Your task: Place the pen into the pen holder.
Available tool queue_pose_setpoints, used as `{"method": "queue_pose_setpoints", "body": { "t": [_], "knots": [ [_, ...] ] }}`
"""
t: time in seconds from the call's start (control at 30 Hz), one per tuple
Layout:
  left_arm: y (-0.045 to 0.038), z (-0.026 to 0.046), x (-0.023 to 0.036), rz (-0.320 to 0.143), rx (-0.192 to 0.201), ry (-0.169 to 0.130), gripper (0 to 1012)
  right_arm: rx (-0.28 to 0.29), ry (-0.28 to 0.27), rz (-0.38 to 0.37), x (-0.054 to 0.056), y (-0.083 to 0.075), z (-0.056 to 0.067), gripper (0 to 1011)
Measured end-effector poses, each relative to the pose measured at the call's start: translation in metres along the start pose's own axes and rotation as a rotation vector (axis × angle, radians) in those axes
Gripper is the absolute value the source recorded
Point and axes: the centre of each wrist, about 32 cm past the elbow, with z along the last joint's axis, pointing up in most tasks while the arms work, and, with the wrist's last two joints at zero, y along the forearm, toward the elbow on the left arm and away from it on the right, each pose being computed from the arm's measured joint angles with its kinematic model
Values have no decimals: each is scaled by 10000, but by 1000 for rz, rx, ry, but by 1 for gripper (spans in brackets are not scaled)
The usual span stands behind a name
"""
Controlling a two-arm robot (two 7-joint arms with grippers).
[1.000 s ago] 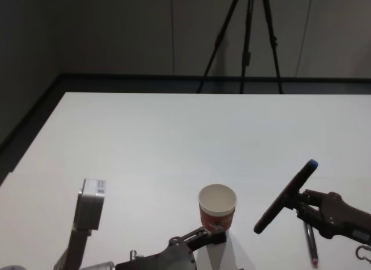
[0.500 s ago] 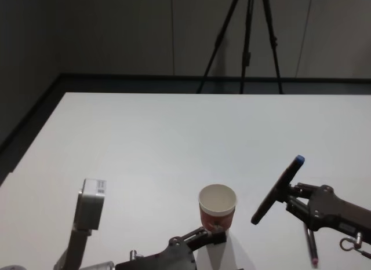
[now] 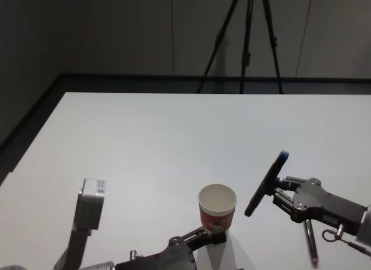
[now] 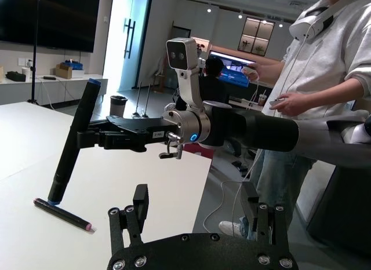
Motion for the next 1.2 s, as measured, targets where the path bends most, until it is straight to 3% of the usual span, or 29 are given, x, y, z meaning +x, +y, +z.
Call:
{"method": "queue_pose_setpoints", "body": {
  "t": [1.2],
  "knots": [
    [0,0,0,0,0,0,1001,-57,-60,-87,177,433,-70,209]
  ]
}}
